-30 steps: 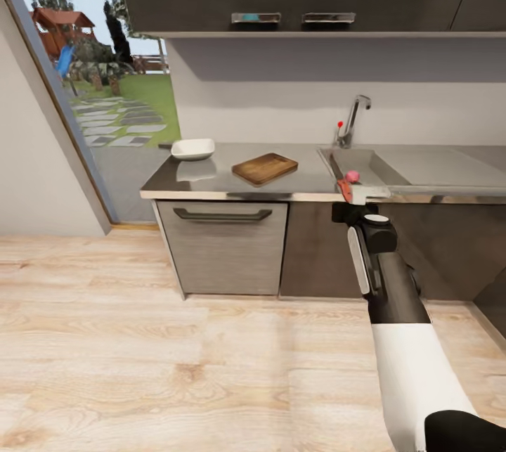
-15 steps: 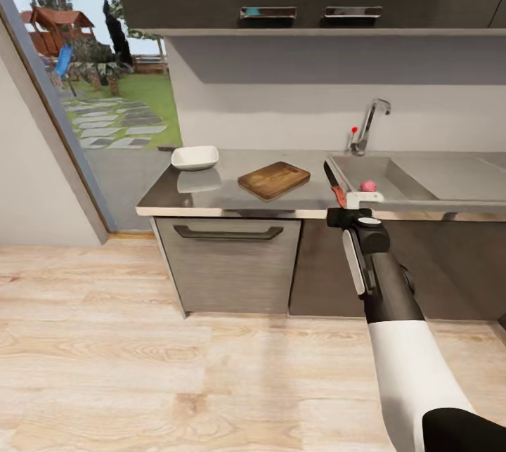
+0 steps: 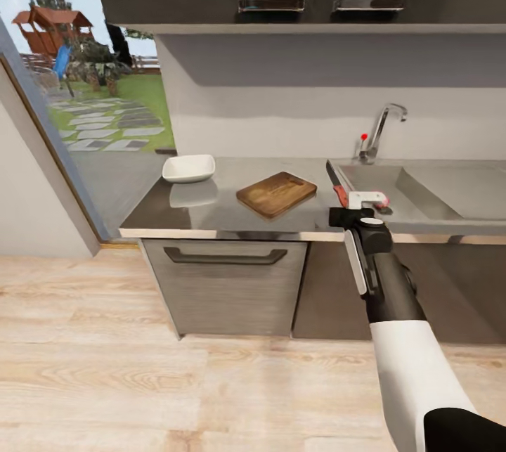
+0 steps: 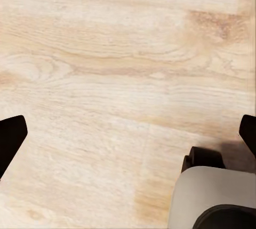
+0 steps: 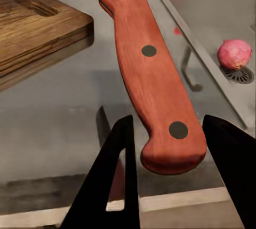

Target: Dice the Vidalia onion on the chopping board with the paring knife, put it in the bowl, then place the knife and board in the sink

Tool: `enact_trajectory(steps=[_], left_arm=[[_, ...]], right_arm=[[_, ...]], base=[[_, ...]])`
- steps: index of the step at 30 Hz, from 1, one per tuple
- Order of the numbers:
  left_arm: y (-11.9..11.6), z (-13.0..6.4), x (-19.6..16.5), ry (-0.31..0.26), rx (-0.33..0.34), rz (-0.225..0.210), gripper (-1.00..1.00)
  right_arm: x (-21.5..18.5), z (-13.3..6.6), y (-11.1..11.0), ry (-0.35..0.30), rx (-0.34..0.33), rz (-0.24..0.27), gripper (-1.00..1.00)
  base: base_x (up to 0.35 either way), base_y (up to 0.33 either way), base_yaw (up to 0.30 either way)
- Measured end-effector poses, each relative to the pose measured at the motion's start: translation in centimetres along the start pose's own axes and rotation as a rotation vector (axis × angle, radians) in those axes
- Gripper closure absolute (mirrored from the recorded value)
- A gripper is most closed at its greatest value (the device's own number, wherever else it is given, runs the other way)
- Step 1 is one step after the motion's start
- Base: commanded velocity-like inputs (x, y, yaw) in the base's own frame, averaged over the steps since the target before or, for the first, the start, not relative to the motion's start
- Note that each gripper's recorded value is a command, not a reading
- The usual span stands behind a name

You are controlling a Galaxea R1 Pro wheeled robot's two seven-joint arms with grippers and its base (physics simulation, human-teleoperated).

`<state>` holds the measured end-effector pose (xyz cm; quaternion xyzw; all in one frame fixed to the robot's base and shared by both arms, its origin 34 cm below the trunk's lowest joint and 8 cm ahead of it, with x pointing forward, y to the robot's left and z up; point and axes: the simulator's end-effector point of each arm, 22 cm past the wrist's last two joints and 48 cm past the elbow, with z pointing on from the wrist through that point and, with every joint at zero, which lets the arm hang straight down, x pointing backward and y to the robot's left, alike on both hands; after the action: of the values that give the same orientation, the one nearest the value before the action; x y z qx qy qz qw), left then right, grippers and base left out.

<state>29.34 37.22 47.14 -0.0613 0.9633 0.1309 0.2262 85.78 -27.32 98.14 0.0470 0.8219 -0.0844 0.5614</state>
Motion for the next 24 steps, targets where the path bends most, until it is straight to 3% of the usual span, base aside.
enact_trajectory(steps=[6,10,14,24], left_arm=[[0.0,0.0,0.0,0.001,0.000,0.000,-1.00],[0.0,0.0,0.0,0.001,0.000,0.001,-1.00],[0.0,0.0,0.0,0.000,0.001,0.002,-1.00],[0.0,0.0,0.0,0.000,0.001,0.002,-1.00]], right_arm=[[0.1,0.1,-0.8,0.005,0.012,0.015,1.00],[0.7,0.5,-2.5,0.021,0.017,0.068,1.00],[1.2,0.8,-3.3,0.032,-0.019,0.125,1.00],[1.5,0.9,-3.3,0.039,-0.030,0.134,1.00]], base=[[0.333,-0.018,0.000],[0.227,-0.126,0.000],[0.045,-0.031,0.000],[0.091,-0.002,0.000]])
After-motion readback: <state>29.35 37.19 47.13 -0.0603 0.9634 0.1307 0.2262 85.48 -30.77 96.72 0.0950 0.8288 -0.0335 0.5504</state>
